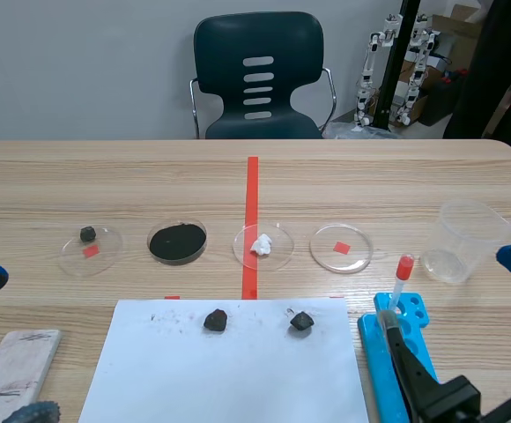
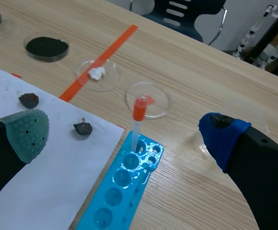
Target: Pick up the dropper by the top with the right hand
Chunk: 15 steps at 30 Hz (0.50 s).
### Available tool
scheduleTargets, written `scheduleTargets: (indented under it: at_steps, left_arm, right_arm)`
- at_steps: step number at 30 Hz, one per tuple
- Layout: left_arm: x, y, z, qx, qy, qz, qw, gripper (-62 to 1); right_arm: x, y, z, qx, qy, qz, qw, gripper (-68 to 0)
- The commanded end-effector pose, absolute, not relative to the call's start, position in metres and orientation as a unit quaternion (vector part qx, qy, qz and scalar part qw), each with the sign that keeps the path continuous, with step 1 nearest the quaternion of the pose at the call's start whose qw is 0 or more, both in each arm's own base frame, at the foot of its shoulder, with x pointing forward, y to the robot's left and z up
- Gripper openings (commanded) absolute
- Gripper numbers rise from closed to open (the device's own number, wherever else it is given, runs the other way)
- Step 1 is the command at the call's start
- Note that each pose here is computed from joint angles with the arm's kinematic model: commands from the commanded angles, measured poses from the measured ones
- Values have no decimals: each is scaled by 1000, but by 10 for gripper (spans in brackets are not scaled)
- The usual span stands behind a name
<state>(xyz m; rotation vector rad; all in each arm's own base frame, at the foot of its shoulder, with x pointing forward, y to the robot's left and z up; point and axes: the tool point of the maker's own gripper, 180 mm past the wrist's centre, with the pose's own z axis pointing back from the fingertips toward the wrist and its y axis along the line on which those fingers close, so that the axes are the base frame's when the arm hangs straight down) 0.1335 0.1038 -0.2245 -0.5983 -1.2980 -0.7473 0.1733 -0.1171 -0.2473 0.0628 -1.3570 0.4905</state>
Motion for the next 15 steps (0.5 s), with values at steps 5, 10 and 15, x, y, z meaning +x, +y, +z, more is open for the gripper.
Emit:
scheduleTargets:
  at_steps: [5,10,15]
  left_arm:
    - [136,101,-217,-273,-593,-328,683,14]
    - [136,101,-217,-273,-593,-328,683,14]
    - [136,101,-217,-273,-593,-328,683,14]
  right_arm:
    - [170,-125,-250,17,-630,221,744,4]
    - [166,-129,-257,18,-635,222,740,4]
    - [164,-134,-263,16,-642,223,733,4]
